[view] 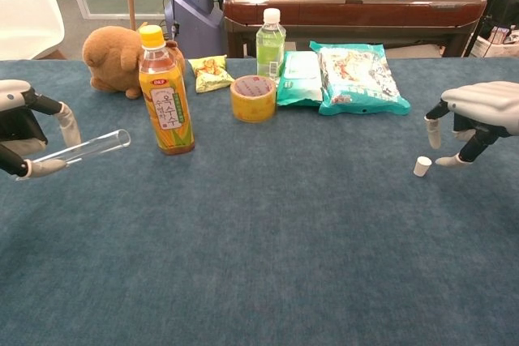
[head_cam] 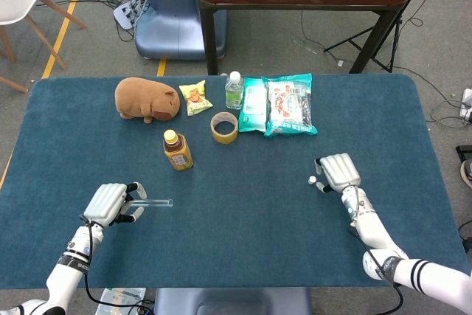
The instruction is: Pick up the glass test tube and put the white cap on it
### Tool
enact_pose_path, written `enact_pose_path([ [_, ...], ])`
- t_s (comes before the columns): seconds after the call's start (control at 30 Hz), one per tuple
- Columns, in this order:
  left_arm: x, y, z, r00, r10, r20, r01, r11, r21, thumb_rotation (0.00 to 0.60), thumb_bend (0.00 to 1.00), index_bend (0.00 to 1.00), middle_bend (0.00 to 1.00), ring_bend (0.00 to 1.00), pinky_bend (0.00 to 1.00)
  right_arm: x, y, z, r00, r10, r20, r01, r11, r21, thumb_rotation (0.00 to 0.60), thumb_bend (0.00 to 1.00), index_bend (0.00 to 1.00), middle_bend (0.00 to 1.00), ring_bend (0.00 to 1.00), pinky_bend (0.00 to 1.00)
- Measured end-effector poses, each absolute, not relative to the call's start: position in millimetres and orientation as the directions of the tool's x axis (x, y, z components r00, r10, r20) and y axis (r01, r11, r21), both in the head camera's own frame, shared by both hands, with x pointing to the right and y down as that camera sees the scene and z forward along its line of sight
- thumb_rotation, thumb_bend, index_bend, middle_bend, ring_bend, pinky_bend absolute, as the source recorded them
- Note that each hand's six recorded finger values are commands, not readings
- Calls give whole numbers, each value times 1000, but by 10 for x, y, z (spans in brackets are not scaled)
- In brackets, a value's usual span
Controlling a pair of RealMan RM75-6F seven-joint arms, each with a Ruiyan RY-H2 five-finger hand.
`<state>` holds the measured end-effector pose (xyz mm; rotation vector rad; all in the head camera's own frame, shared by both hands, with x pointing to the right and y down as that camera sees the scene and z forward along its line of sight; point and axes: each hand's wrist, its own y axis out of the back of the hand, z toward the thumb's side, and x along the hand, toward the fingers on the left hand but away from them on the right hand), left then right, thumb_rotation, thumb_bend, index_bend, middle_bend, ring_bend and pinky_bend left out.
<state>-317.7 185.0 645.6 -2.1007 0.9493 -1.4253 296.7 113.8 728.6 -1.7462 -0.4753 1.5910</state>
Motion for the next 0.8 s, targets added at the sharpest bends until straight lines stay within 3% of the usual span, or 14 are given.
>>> enact_pose_path([
  [0.8, -3185, 1839, 6460, 242, -735, 633, -303, -677, -671, 600, 328, 597, 987, 1000, 1000, 2828, 1136, 7446, 180, 671, -719, -193, -693, -695, 600, 254, 513, 1000, 1000, 1000],
])
